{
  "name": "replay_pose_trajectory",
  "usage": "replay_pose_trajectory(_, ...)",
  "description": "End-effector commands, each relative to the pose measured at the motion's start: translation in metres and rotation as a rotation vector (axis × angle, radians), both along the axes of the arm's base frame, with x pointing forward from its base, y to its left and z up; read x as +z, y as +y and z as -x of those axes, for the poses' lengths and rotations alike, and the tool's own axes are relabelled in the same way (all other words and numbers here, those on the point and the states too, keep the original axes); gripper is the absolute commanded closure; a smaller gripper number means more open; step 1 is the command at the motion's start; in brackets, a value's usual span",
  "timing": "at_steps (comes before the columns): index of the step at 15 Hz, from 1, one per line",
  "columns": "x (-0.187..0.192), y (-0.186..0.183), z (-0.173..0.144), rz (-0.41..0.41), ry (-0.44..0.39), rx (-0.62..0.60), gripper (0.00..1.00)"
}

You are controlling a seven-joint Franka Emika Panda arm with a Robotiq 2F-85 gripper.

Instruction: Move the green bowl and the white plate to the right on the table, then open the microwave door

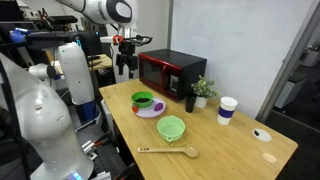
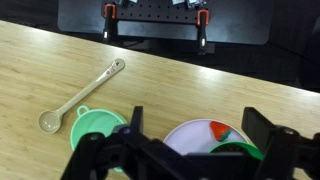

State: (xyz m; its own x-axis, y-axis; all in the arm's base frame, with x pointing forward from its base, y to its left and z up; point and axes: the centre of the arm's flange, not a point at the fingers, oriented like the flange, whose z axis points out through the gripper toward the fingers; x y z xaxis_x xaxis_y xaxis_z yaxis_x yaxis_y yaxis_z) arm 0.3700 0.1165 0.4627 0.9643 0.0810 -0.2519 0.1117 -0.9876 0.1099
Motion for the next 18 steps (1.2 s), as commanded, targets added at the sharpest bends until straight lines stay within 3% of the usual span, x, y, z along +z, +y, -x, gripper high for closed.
replay_pose_trajectory(1,0.000,0.000,0.000,0.000,0.000,0.000,0.00)
replay_pose_trajectory(13,0.000,0.000,0.000,0.000,0.000,0.000,0.00)
replay_pose_trajectory(18,-0.022,-0.051,-0.031,-0.075,-0.069,0.002,0.00)
